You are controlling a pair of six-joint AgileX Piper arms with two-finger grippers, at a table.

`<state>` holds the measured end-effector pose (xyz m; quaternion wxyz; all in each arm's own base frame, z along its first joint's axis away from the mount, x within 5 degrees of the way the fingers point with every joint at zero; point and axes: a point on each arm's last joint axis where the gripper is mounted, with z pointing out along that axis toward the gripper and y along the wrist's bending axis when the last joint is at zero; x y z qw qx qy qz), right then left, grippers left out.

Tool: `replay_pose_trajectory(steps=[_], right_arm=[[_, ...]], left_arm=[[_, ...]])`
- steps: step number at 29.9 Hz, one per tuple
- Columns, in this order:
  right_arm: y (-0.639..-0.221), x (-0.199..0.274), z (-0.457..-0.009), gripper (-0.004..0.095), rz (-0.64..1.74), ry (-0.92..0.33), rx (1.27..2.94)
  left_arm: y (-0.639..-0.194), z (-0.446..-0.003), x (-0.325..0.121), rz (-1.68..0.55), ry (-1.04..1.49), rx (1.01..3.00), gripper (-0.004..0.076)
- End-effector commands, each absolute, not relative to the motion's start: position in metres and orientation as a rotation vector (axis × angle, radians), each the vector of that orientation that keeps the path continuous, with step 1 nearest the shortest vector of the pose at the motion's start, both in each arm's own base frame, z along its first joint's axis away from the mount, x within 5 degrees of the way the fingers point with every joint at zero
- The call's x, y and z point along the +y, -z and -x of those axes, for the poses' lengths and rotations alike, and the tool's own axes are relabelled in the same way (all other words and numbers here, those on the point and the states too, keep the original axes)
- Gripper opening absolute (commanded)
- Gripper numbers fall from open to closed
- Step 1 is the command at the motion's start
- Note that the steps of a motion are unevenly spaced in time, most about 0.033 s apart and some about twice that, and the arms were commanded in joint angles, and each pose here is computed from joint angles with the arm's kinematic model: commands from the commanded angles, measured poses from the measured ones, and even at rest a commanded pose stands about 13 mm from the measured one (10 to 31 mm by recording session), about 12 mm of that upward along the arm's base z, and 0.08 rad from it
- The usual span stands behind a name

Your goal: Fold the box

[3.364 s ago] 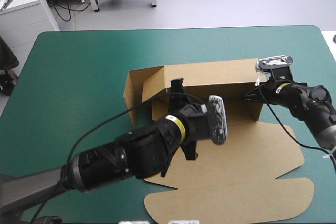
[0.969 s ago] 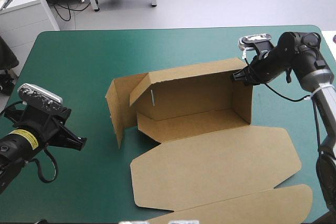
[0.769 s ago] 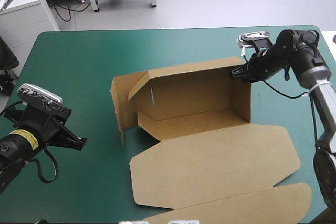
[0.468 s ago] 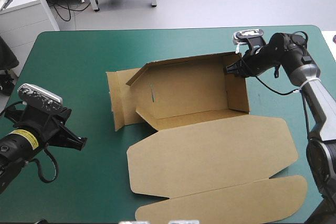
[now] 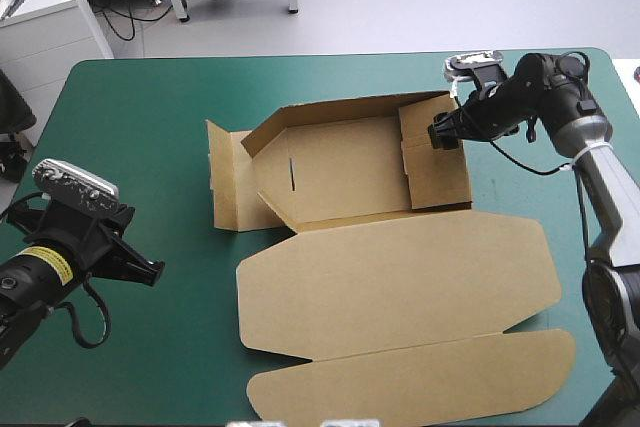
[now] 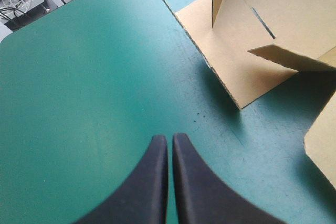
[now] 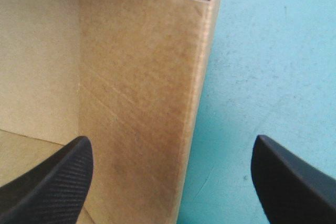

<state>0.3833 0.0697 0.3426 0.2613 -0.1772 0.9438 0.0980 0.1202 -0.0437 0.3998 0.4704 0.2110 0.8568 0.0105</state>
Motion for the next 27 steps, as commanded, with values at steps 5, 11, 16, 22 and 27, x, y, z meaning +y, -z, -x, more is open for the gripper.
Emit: replay_pose_trajectory(steps=[5,11,16,22,27], right_arm=[[-0.404,0.065,-0.352,0.0763,0.515,-0.265,2.47],[-0.408,0.065,-0.347,0.0763,0.524,-0.27,2.485],[-0.401,0.067,-0.356,0.0762,0.514,-0.287,2.484],[-0.388,0.068,-0.372,0.0754,0.495,-0.278,2.474],[-0.375,0.069,-0.389,0.075,0.467,-0.271,2.445]], left_arm=[[-0.414,-0.121,-0.042,-0.497,-0.044,2.002,0.0009],[-0.414,-0.121,-0.042,-0.497,-0.044,2.002,0.001],[-0.414,-0.121,-0.042,-0.496,-0.038,2.003,0.0009],[-0.413,-0.121,-0.042,-0.495,-0.031,2.005,0.001],[-0.413,-0.121,-0.043,-0.495,-0.021,2.01,0.0007]])
